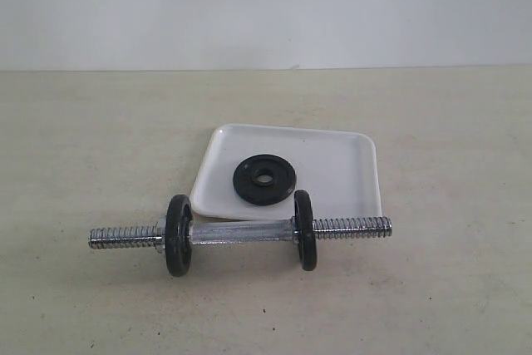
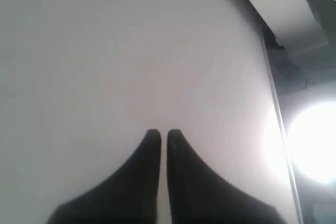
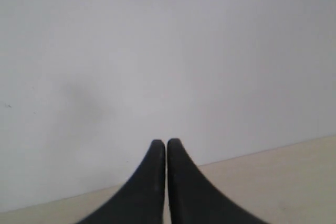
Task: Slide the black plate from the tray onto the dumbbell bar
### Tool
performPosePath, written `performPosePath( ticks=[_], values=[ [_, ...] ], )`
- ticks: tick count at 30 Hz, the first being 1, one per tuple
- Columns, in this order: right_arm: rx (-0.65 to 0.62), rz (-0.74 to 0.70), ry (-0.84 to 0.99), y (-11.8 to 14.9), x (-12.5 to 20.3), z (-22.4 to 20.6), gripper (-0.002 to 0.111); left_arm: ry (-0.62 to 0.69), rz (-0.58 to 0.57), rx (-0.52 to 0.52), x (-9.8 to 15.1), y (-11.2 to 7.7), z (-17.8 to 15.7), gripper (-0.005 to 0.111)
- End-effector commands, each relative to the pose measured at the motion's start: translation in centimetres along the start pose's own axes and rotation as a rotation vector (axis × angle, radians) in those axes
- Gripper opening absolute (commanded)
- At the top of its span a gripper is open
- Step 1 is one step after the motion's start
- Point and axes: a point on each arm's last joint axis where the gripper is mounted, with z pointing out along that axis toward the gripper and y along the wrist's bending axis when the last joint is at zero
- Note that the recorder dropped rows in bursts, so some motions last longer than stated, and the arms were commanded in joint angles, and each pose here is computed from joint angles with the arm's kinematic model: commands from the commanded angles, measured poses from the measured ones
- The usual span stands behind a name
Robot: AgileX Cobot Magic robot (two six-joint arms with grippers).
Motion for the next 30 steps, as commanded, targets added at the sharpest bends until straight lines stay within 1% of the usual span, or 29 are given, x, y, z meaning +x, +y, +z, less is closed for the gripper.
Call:
performPosePath(
  ticks=[1,4,6,8,10,13,16,20,25,27,30],
  values=[
    [-0.063,0.186,0.008,0.6,-0.1,-0.1,0.000,0.031,-0.007,-0.052,-0.3,0.3,0.3,0.004],
    [-0.085,0.253,0.009,0.8,-0.2,-0.1,0.000,0.070,0.062,-0.059,-0.6,0.1,0.6,0.004],
    [-0.093,0.264,-0.001,0.9,-0.3,-0.2,0.000,0.086,0.092,-0.066,-0.9,0.0,0.8,0.004],
    [-0.098,0.239,-0.006,0.9,-0.3,-0.2,0.000,0.097,0.121,-0.057,-1.3,-0.2,1.1,0.004],
    [-0.106,0.196,0.001,1.0,-0.3,-0.2,0.000,0.129,0.140,-0.058,-1.3,0.0,1.6,0.004],
    [-0.126,0.123,-0.002,1.2,-0.4,-0.3,0.000,0.215,0.172,-0.050,-0.8,0.5,2.4,0.004],
    [-0.144,0.077,-0.025,1.5,-0.9,-0.4,0.000,0.347,0.162,-0.049,0.2,1.0,2.9,0.004],
    [-0.161,0.010,-0.049,2.0,-2.4,-0.3,0.000,0.499,0.101,-0.075,1.4,1.9,3.2,0.004],
    [-0.191,-0.074,-0.036,3.1,-5.2,1.0,0.000,0.562,0.082,-0.095,2.2,2.7,3.4,0.004],
    [-0.207,-0.112,-0.001,3.6,-6.0,1.7,0.000,0.587,0.069,-0.109,2.5,3.0,3.5,0.004],
    [-0.233,-0.140,0.081,4.1,-6.3,2.6,0.000,0.636,0.025,-0.153,3.1,3.5,3.4,0.004]
  ],
)
